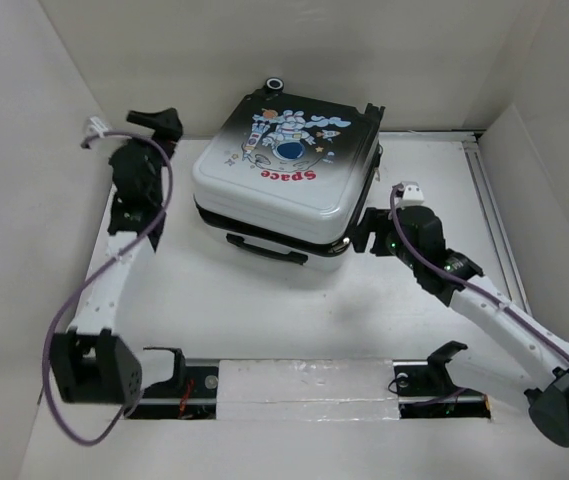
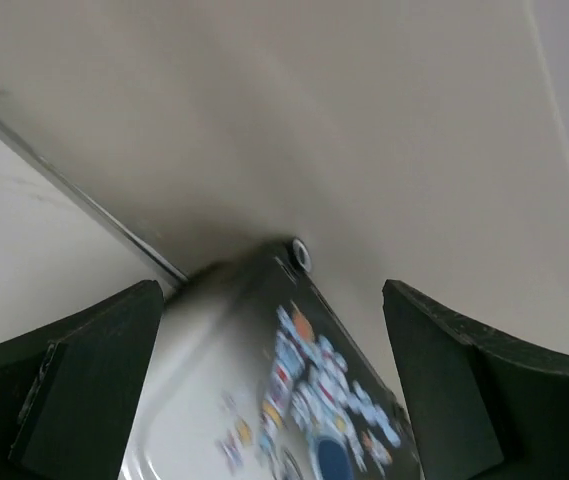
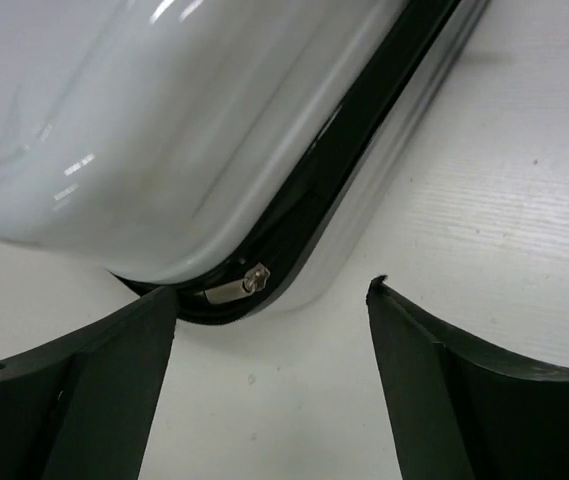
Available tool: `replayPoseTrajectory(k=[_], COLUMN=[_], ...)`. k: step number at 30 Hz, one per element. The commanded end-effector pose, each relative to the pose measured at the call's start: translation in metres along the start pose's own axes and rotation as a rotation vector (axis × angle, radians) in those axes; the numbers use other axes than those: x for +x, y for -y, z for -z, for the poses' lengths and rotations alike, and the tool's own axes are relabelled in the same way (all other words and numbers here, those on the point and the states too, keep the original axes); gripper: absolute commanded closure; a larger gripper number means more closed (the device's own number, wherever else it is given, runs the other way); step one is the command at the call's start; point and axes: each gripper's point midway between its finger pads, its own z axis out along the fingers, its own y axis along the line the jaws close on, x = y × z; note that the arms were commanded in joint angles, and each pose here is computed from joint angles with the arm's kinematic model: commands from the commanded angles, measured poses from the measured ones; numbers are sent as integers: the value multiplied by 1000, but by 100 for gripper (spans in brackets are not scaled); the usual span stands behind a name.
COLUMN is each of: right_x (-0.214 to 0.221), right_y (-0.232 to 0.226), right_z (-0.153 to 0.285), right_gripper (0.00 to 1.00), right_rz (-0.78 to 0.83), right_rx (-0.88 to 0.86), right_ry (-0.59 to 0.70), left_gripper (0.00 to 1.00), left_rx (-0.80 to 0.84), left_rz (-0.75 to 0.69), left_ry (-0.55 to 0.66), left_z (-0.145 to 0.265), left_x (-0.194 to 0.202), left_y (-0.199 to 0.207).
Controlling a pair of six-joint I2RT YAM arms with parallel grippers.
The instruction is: Pack the luggage
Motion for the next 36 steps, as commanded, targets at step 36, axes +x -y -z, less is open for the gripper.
replayPoseTrajectory(k=[36], right_x=[-48], right_y=[-69], right_z=[-49], right_gripper=[4], right_rz=[-74], right_rx=[-642], right_ry=[-49], left_gripper=[0], left_rx=[560], left_rz=[146], left_ry=[-981], left_z=[59], left_x=[240], left_y=[44])
